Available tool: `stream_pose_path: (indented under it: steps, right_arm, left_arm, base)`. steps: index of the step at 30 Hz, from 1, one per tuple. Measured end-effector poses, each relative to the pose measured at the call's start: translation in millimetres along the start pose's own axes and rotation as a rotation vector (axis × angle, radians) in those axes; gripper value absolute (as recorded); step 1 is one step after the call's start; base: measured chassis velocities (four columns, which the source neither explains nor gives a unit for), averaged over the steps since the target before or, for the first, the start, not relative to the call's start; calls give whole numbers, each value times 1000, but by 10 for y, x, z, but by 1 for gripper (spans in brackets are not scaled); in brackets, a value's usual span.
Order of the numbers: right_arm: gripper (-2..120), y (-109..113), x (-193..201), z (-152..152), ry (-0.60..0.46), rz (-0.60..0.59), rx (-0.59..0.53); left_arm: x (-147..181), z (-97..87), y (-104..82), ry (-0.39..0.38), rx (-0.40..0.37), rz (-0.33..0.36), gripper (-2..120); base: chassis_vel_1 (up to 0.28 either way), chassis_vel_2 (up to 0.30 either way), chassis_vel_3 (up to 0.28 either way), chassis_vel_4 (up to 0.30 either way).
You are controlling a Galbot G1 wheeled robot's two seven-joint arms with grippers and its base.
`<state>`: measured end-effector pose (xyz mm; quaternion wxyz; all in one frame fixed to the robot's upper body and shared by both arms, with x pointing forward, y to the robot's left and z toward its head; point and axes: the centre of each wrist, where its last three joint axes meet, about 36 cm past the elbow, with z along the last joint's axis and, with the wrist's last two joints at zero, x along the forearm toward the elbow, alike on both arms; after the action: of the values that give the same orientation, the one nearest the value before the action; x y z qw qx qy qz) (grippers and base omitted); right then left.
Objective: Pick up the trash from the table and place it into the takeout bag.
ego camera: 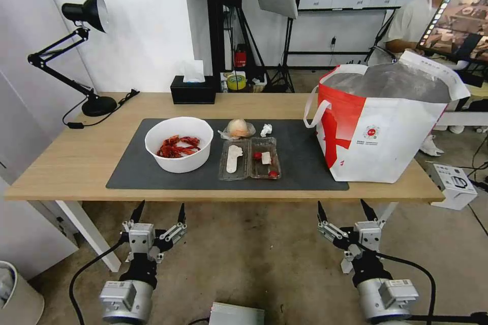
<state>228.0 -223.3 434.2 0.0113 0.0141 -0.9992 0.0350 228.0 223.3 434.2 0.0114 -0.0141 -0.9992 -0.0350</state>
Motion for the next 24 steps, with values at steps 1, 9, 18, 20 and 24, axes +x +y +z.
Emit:
stream_pose_path:
  steps: [1, 9, 18, 20, 24]
  right_arm:
    - [100, 0, 0, 0, 0, 0, 0]
    - [100, 0, 0, 0, 0, 0, 0]
    - [100, 0, 0, 0, 0, 0, 0]
    - [100, 0, 0, 0, 0, 0, 0]
    - [100, 0, 0, 0, 0, 0, 0]
  left_arm:
    - [0, 0, 0, 0, 0, 0, 100]
    - [0, 0, 0, 0, 0, 0, 100]
    - [0, 0, 0, 0, 0, 0, 100]
    - [0, 0, 0, 0, 0, 0, 100]
    - [0, 0, 0, 0, 0, 0, 100]
  base:
    - [0, 0, 0, 0]
    - [0, 0, 0, 0]
    - [0, 0, 0, 0]
    - [0, 0, 0, 0]
    - [0, 0, 0, 0]
